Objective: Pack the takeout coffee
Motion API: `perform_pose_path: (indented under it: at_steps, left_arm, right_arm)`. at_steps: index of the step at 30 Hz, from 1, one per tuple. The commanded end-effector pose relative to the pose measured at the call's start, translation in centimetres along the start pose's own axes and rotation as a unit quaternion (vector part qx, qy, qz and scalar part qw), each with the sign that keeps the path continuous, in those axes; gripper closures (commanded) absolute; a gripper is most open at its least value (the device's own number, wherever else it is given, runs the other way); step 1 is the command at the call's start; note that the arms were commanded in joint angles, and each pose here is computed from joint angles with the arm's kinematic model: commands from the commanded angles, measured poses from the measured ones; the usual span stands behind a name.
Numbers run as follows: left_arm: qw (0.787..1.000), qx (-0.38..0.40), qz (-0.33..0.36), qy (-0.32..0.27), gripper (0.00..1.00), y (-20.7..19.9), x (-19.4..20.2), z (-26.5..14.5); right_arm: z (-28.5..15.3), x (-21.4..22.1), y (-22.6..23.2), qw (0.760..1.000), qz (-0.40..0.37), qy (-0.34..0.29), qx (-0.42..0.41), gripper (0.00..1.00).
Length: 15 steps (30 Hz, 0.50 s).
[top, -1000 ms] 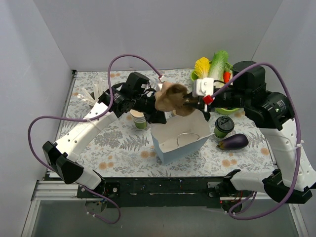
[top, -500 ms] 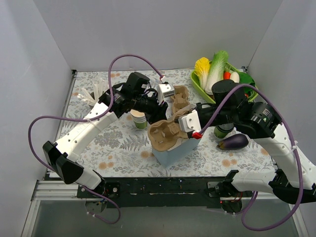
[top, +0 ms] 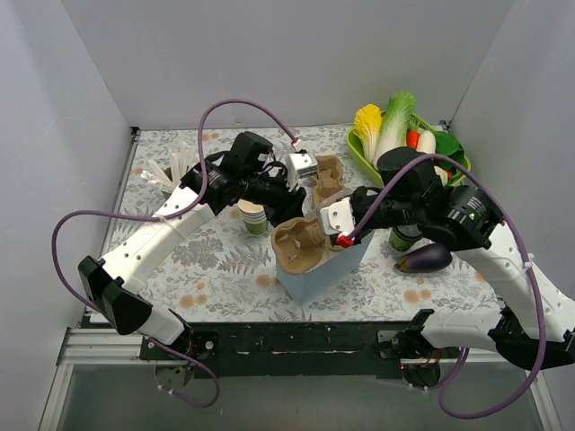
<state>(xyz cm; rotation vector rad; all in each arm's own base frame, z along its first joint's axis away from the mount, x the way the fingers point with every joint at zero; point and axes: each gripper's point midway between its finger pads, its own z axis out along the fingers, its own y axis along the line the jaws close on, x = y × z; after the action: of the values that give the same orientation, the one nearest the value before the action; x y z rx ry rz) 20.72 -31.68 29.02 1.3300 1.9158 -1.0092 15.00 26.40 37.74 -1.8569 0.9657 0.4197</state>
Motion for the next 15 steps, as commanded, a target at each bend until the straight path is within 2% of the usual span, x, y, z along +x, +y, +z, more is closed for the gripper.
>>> perform_pose_path:
  at_steps: [1, 2, 5, 10, 13, 15]
  left_arm:
    - [1.000, 0.005, 0.022, -0.019, 0.62, -1.0, -0.7, -1.0]
    - [1.000, 0.006, 0.021, -0.019, 0.62, -0.9, -0.7, -0.9]
    - [1.000, 0.010, 0.020, -0.018, 0.63, -1.0, -0.6, -0.9]
    - [1.000, 0.007, 0.024, -0.019, 0.63, -1.1, -0.6, -1.1]
    - [1.000, 0.008, 0.022, -0.018, 0.62, -1.1, -0.5, -1.1]
    - [1.000, 0.010, 0.022, -0.017, 0.62, -1.1, -0.5, -1.0]
  right_arm:
    - [0.5, 2.4, -0.9, 0.998, -0.012, 0.053, 0.026, 0.99]
    - [0.8, 2.9, -0.7, 0.998, -0.009, 0.061, 0.021, 0.97]
    - [1.0, 3.7, -0.5, 0.997, 0.007, 0.076, 0.016, 0.77]
    - [1.0, 3.6, 0.8, 0.997, 0.025, 0.072, -0.013, 0.72]
    - [0.6, 3.2, 1.5, 0.997, 0.014, 0.064, -0.030, 0.63]
    - [0.4, 3.1, 2.0, 0.997, 0.008, 0.062, -0.040, 0.60]
